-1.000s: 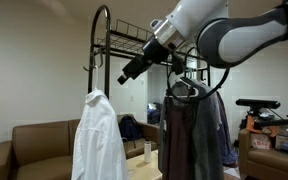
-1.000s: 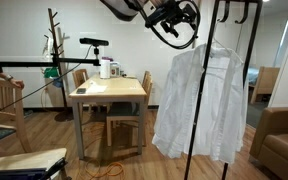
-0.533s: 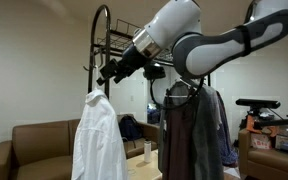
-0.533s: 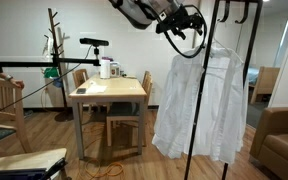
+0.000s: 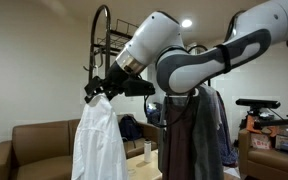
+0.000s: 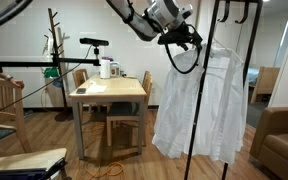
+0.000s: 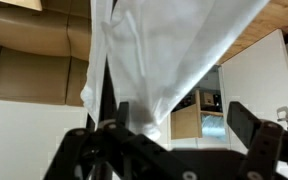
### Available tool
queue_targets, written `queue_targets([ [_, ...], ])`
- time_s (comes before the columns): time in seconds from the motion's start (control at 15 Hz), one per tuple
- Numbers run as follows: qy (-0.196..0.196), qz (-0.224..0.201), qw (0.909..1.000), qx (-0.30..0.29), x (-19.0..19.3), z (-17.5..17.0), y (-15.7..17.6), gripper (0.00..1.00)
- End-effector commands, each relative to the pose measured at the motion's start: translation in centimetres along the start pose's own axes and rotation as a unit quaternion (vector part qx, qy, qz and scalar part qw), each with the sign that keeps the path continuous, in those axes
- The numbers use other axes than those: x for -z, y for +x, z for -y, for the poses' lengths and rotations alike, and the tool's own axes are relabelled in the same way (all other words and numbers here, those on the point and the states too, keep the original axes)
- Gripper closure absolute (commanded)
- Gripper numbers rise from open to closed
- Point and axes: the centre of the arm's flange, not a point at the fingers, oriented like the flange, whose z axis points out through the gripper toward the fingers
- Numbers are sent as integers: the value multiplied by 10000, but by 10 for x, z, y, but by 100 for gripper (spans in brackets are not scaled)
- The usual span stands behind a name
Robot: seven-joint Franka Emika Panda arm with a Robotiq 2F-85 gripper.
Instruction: Hang the white shirt closer to the brown top
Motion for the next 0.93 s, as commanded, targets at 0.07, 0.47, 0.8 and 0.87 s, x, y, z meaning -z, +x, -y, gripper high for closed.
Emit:
queue_targets([
  [0.07, -133, 45, 9993, -339, -6, 20, -1, 33],
  [0.47, -278, -78, 9966, -775, 0, 11, 1, 73],
  [0.8, -368, -135, 9949, -924, 0, 5, 4, 92],
  [0.87, -385, -161, 9948, -934, 0, 4, 5, 93],
])
